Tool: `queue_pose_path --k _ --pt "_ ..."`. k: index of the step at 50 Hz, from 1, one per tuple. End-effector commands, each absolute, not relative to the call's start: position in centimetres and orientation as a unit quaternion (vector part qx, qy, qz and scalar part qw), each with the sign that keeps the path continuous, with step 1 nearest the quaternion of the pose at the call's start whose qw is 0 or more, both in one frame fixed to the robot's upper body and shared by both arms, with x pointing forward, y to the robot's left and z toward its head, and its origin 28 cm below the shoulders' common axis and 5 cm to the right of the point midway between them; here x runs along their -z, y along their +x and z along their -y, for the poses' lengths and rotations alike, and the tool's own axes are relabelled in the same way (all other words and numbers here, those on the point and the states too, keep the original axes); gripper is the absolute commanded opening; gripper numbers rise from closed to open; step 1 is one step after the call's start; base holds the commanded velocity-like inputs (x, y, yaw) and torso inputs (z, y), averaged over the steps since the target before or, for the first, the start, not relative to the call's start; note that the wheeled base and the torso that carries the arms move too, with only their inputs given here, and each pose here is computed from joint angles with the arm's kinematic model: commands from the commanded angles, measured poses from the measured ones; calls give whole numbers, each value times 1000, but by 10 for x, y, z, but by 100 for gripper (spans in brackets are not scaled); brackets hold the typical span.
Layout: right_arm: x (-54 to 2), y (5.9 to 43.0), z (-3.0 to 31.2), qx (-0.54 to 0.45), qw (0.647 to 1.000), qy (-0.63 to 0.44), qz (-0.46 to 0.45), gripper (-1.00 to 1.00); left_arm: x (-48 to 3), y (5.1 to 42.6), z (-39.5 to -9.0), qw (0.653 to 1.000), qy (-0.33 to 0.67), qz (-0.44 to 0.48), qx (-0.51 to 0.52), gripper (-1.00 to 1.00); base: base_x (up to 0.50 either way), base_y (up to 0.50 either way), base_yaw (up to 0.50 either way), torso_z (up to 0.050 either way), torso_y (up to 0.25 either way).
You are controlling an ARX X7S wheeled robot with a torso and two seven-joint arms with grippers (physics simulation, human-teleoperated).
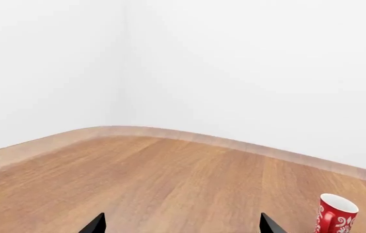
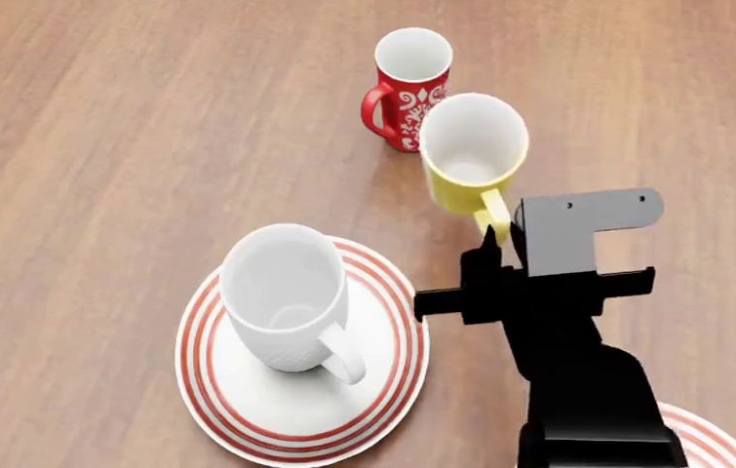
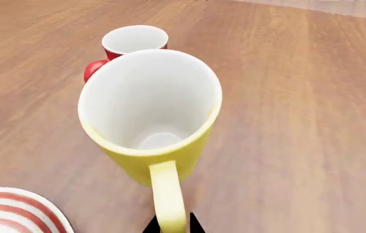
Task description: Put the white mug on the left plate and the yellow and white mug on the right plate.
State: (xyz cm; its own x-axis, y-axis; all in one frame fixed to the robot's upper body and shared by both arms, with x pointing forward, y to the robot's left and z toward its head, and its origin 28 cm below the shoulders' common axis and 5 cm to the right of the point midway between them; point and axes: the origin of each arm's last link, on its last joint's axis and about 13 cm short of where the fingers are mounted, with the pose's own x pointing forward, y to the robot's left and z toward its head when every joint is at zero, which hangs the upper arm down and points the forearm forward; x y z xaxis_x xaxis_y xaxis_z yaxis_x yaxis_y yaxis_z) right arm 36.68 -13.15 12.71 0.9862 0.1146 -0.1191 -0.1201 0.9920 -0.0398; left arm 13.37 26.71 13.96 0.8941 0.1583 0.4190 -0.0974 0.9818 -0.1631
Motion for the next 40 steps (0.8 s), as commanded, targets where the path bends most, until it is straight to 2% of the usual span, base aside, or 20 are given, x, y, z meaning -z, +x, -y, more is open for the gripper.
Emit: queue_pose_path --k 1,10,23,40 --pt "-139 333 146 -81 996 -10 -47 -100 -141 133 -263 971 -68 223 -59 100 0 0 0 0 0" --pt "-149 294 174 -61 997 -4 -35 -100 -140 142 -261 973 -57 217 -50 100 0 0 0 0 0" --pt "-159 246 175 -76 994 -54 -54 -100 -142 149 -261 974 -56 215 -46 100 0 0 0 0 0" --pt "-132 182 197 -62 993 -63 -82 -100 -142 145 -261 973 -59 215 -52 100 0 0 0 0 1"
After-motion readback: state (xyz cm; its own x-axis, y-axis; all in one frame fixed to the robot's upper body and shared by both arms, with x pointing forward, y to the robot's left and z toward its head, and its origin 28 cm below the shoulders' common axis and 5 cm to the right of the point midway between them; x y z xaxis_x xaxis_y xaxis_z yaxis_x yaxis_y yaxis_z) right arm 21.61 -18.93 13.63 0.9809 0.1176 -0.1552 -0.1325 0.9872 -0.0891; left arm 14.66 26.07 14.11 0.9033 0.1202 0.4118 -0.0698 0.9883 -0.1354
